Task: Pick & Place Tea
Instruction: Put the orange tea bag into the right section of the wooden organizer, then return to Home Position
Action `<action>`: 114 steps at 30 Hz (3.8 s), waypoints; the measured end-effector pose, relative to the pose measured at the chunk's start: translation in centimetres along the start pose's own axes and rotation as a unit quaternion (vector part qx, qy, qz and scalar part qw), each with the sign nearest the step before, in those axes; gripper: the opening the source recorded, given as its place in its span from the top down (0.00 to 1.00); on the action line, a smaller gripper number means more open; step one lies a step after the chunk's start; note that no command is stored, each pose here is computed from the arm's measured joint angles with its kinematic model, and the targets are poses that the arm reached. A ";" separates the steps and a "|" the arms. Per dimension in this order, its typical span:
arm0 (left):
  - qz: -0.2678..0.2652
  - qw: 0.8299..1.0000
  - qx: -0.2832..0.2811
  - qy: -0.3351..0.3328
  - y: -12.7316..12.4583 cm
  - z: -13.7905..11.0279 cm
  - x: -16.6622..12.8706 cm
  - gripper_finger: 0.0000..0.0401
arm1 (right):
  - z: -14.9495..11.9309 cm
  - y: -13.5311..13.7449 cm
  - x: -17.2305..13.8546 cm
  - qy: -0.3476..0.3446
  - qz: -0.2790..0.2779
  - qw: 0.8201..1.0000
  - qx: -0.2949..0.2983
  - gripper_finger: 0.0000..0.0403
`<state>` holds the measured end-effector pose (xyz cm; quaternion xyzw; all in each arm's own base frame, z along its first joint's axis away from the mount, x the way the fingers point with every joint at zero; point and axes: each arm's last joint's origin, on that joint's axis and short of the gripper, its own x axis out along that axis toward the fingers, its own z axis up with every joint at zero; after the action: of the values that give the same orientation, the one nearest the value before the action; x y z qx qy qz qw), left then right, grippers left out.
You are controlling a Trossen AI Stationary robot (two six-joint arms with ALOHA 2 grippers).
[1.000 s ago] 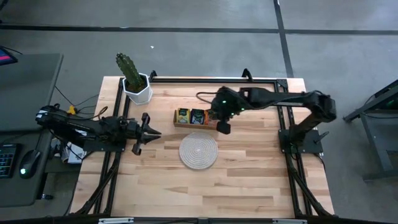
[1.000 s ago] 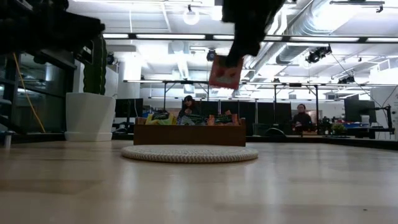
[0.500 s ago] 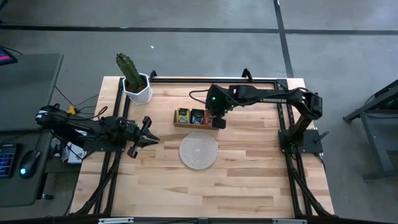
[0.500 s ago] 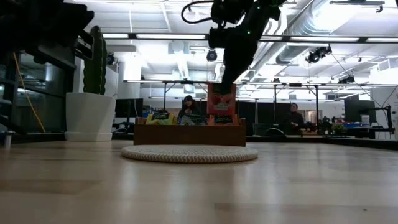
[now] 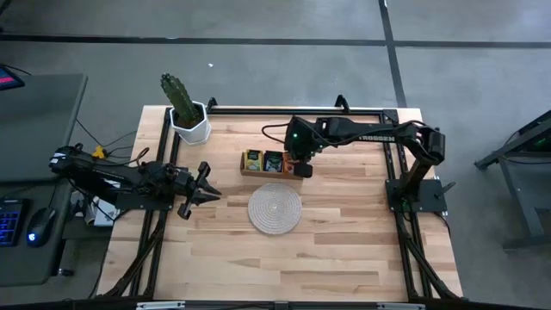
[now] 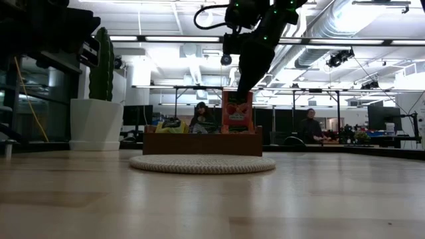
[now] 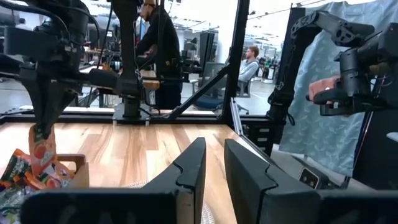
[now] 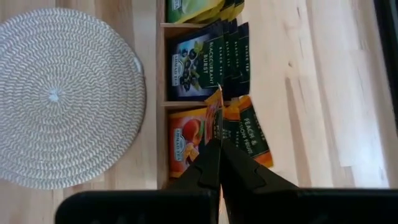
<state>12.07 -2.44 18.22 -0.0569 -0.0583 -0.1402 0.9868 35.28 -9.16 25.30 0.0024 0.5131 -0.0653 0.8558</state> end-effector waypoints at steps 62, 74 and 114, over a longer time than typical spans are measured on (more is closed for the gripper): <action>-0.012 1.000 -0.003 0.008 -0.1 -0.1 0.0 0.86 | -1.0 -0.2 5.5 0.081 -0.037 0.995 0.040 0.99; -0.012 1.000 -0.001 0.012 -0.1 -0.2 0.0 0.86 | -1.0 0.0 5.5 0.078 -0.008 0.996 0.042 0.96; 0.005 0.999 0.015 0.033 0.1 -0.6 0.0 0.86 | -2.0 2.3 -11.6 -0.123 0.025 0.980 0.152 0.63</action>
<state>12.13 -2.44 17.58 -0.0377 -0.0278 -0.1360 0.9896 28.36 -5.46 34.43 0.1375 0.3880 -0.1212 0.9033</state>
